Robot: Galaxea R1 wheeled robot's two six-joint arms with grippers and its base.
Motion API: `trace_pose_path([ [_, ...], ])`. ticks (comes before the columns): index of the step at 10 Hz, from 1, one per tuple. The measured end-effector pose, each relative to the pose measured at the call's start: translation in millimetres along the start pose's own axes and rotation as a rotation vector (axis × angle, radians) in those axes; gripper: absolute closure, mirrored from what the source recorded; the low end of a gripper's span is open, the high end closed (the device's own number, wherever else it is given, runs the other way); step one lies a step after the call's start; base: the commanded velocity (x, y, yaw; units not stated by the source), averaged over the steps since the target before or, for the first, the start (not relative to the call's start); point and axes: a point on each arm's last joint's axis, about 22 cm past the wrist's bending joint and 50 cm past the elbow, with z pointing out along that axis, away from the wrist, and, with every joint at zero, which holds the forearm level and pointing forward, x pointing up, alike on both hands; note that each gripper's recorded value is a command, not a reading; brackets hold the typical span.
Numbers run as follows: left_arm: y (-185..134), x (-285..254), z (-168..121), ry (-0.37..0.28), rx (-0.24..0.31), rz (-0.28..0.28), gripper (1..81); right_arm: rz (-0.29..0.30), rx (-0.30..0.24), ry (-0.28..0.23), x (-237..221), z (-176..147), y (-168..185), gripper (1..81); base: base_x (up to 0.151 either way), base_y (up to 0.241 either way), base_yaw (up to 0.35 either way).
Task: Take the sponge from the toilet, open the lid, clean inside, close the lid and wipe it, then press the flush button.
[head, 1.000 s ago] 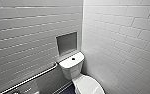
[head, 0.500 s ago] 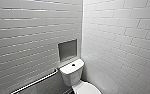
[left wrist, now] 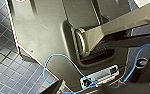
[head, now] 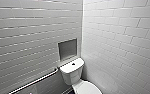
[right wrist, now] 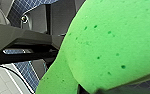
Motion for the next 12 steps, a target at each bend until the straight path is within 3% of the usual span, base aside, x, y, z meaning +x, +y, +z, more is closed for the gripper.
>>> trace_pose_path([
  [4,-15.9,35.2,-3.3,0.084,0.045,0.034,1.0,-0.048,0.014,0.092,39.4,3.5,-4.6,81.1,0.0,0.0,0.0],
  [6,-12.4,36.0,-1.5,0.091,0.046,0.039,1.0,-0.054,0.014,0.105,44.7,4.2,-5.1,81.1,0.0,0.0,0.0],
  [8,-15.2,33.0,-1.4,0.085,0.054,0.037,1.0,-0.048,-0.009,0.074,34.9,6.2,-2.2,81.1,0.0,0.0,0.0],
  [11,-14.7,40.0,-1.6,0.094,0.055,0.04,1.0,-0.039,-0.102,-0.04,8.0,11.7,6.9,81.1,0.0,0.0,0.0],
  [12,-13.4,43.2,-1.5,0.098,0.053,0.041,1.0,-0.07,-0.125,-0.078,4.9,16.0,1.7,81.1,0.0,0.0,0.0],
])
